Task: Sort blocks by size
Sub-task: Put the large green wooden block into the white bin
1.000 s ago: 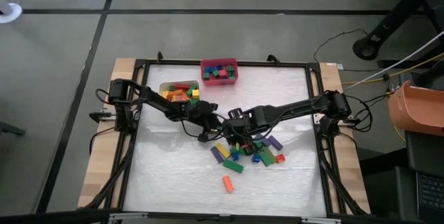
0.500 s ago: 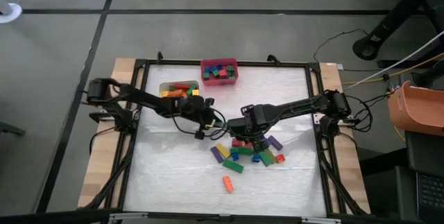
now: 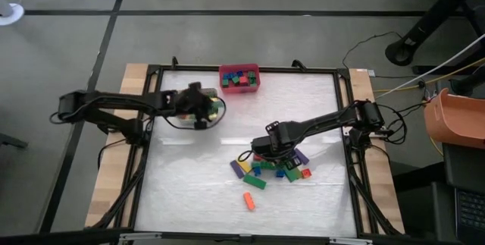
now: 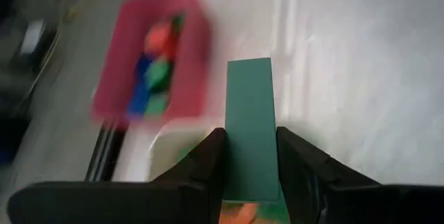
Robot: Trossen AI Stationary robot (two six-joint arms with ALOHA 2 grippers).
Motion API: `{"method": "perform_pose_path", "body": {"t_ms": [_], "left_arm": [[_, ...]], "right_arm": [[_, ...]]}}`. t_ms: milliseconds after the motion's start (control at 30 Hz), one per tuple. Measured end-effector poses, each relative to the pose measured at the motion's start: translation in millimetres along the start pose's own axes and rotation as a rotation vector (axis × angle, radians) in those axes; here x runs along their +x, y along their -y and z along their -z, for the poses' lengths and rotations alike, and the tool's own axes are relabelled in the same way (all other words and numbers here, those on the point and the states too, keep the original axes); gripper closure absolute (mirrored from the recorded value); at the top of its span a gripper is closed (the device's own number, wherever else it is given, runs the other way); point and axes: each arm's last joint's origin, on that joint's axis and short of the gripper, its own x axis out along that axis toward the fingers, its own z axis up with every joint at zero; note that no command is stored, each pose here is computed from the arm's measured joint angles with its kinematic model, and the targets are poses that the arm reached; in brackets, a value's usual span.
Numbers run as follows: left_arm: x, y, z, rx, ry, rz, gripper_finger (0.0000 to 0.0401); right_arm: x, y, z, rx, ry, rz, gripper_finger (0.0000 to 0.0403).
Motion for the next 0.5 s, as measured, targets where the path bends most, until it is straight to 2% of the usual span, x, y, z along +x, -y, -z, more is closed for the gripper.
{"method": "perform_pose_path", "body": {"t_ms": [167,300,500], "left_arm": [[0,-14,17,-0.079,-0.142,-0.046,0.0303],[7,-17,29,-0.114,-0.201,-0.058,0.0297],[12,-18,42,-0.126,-0.264,-0.115,0.0243]], "right_arm": [[13,-2,3,-0.002,-0.017,-0.019,0.0242],[16,-4,4,-0.003,-0.021,-0.035,0.0242],[17,-3,3,-0.03,-0.011,-0.034,0.0242]]}}
